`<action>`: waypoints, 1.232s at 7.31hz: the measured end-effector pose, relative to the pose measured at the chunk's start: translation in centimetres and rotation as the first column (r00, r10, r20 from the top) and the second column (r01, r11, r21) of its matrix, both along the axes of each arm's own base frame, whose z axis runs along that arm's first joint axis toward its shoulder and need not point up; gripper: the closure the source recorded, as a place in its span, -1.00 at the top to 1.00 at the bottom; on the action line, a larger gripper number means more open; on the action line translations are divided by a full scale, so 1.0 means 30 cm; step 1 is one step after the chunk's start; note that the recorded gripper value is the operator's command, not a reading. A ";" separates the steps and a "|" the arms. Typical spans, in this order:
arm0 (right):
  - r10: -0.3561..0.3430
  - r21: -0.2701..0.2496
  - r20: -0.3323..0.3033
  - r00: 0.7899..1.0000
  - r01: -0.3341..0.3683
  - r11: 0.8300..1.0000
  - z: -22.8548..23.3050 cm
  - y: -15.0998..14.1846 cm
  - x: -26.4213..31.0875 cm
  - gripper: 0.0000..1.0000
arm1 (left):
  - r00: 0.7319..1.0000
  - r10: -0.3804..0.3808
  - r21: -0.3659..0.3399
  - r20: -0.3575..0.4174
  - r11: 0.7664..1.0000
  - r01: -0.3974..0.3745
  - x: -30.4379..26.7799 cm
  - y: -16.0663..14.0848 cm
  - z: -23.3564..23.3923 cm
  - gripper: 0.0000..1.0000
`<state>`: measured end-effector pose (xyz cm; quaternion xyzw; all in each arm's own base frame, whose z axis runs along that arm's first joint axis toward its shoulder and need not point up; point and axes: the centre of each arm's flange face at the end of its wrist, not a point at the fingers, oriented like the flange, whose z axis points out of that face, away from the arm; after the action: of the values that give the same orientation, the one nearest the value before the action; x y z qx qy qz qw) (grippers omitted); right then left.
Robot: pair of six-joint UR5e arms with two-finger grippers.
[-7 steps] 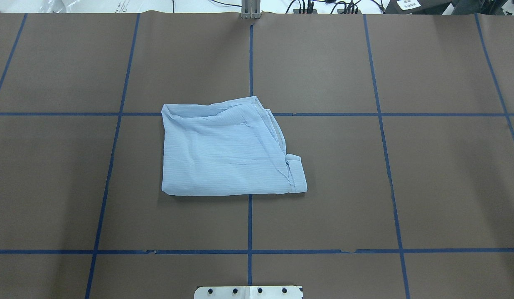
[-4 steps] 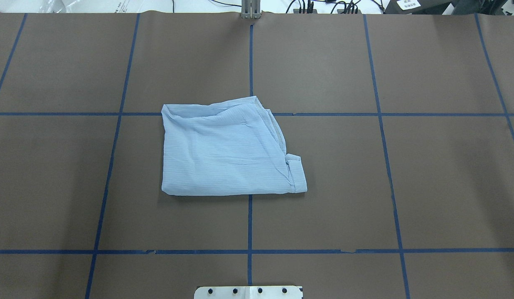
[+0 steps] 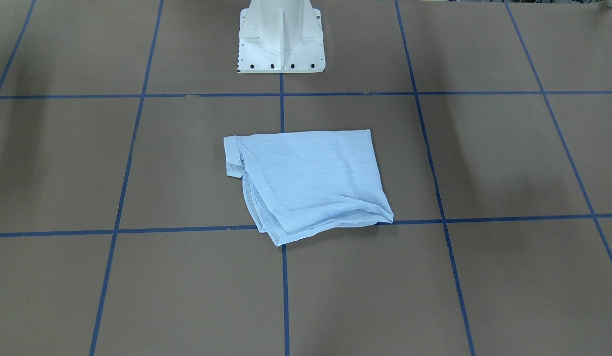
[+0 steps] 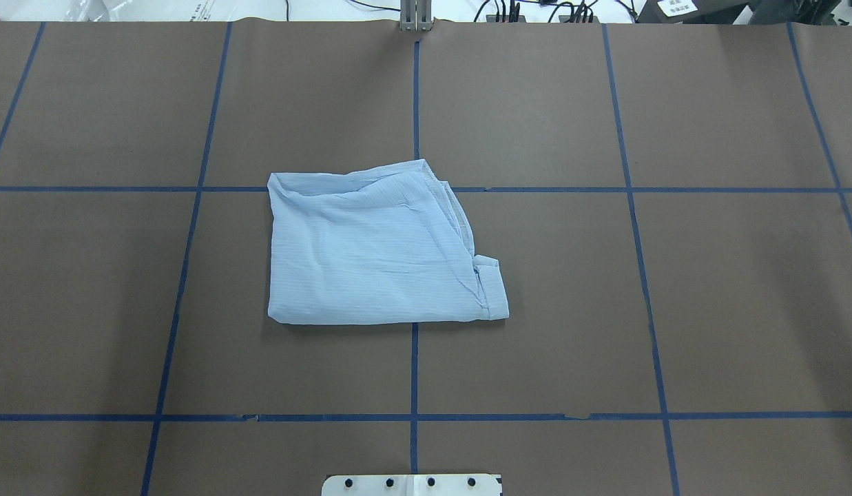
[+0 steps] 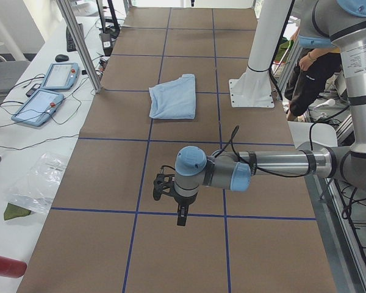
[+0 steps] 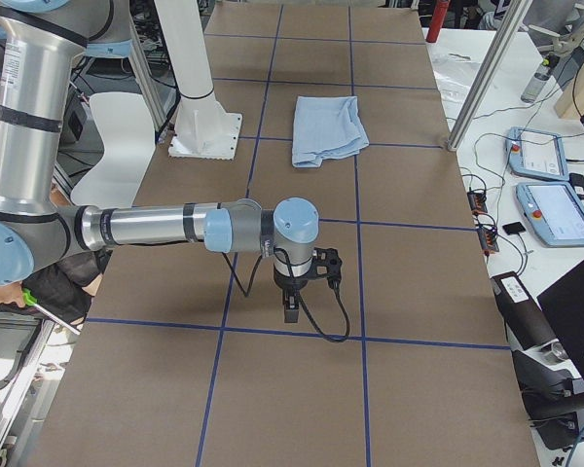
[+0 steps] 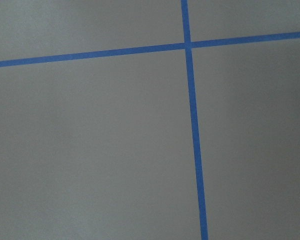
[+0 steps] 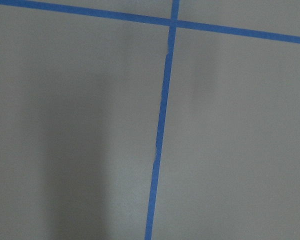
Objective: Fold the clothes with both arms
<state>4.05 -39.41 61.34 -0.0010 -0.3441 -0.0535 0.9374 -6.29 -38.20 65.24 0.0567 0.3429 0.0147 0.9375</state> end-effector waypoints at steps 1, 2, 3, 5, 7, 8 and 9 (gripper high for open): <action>0.000 -0.003 0.000 1.000 0.000 1.000 0.006 -0.002 0.000 1.00 | 1.000 -0.002 -0.009 0.009 1.000 0.002 -0.002 0.002 0.016 1.00; -0.001 -0.005 0.000 1.000 0.001 1.000 0.010 -0.005 -0.002 1.00 | 1.000 -0.003 -0.018 0.013 1.000 0.003 -0.003 0.005 0.032 1.00; -0.001 -0.007 0.007 1.000 0.001 1.000 0.013 -0.005 -0.004 1.00 | 1.000 -0.003 -0.023 0.014 1.000 0.004 -0.004 0.007 0.040 1.00; 0.000 -0.011 0.033 0.999 0.001 1.000 0.011 -0.005 -0.010 1.00 | 1.000 -0.003 -0.032 0.015 0.999 0.004 -0.004 0.012 0.055 1.00; 0.000 -0.015 0.040 0.999 0.000 1.000 0.014 -0.001 -0.011 1.00 | 1.000 -0.002 -0.040 0.016 0.999 0.002 -0.004 0.014 0.068 1.00; 0.001 -0.017 0.040 0.999 0.000 1.000 0.017 0.000 -0.011 1.00 | 1.000 -0.001 -0.041 0.016 0.999 0.002 -0.004 0.016 0.071 1.00; 0.001 -0.019 0.040 0.999 -0.001 1.000 0.020 -0.001 -0.011 1.00 | 1.000 0.001 -0.040 0.015 0.999 0.000 -0.004 0.018 0.072 1.00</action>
<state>3.72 -39.43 61.94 -0.0086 -0.3634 -0.0498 0.9303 -6.41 -37.67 67.40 0.0379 0.3359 0.0085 0.9411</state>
